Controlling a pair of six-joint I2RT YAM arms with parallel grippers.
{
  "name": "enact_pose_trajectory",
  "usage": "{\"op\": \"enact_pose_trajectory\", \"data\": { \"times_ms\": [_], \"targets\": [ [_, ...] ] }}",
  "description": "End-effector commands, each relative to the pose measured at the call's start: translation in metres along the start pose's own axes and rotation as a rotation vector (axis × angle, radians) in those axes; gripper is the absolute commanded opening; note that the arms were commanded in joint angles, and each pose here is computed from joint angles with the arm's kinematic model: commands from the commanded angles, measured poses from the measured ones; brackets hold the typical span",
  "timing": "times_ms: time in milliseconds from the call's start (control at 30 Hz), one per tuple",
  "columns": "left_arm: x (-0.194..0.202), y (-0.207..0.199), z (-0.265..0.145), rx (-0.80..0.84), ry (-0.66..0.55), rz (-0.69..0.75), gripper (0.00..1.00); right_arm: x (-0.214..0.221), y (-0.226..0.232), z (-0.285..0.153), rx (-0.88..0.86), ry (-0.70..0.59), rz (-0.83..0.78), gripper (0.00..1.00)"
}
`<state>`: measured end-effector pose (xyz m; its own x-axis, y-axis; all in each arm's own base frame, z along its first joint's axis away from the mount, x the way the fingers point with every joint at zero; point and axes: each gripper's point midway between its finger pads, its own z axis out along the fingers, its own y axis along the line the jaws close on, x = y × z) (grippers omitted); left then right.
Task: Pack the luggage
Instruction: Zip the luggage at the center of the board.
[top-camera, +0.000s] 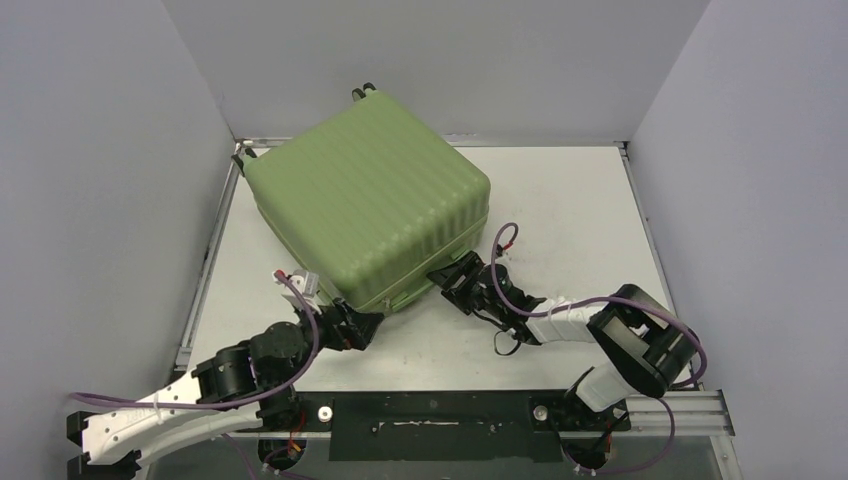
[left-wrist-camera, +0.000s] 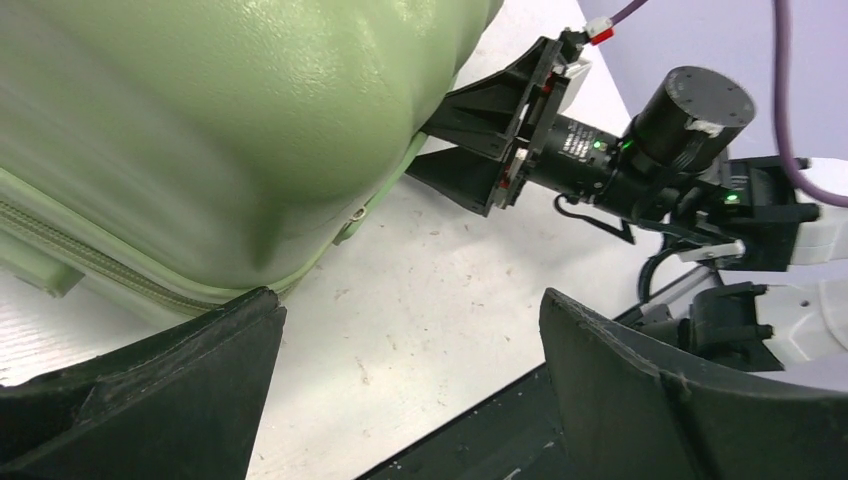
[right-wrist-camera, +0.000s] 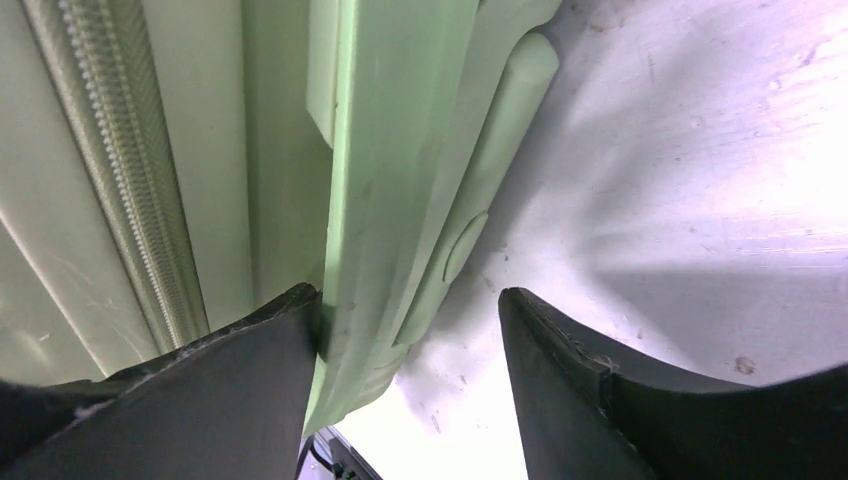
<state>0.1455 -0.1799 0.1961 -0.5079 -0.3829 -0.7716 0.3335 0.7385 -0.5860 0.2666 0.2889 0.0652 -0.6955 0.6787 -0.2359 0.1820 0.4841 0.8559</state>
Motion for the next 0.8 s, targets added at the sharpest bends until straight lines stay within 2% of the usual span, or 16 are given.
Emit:
{"op": "enact_pose_trajectory", "data": {
  "times_ms": [0, 233, 333, 400, 533, 633, 767],
  "targets": [
    [-0.013, -0.002, 0.005, -0.039, -0.035, 0.053, 0.97, -0.006, -0.06, -0.012, 0.244, 0.037, -0.03, 0.64],
    [-0.014, 0.001, 0.021, -0.13, -0.021, 0.17, 0.97, -0.032, -0.053, 0.002, 0.305, 0.031, -0.004, 0.62],
    [-0.02, 0.007, 0.023, -0.161, -0.062, 0.177, 0.95, -0.032, -0.064, 0.015, 0.349, 0.096, -0.022, 0.46],
    [-0.025, 0.012, 0.023, -0.181, -0.105, 0.169, 0.94, -0.03, -0.079, 0.017, 0.386, 0.122, -0.018, 0.28],
    [-0.037, 0.024, 0.024, -0.229, -0.197, 0.168, 0.94, -0.028, -0.104, 0.009, 0.434, 0.133, 0.013, 0.09],
    [-0.04, 0.021, 0.032, -0.23, -0.231, 0.179, 0.96, -0.025, -0.124, -0.009, 0.469, 0.132, 0.039, 0.0],
    [-0.033, 0.008, 0.051, -0.188, -0.195, 0.232, 0.97, -0.025, -0.139, -0.037, 0.491, 0.092, 0.072, 0.0]
  ]
}}
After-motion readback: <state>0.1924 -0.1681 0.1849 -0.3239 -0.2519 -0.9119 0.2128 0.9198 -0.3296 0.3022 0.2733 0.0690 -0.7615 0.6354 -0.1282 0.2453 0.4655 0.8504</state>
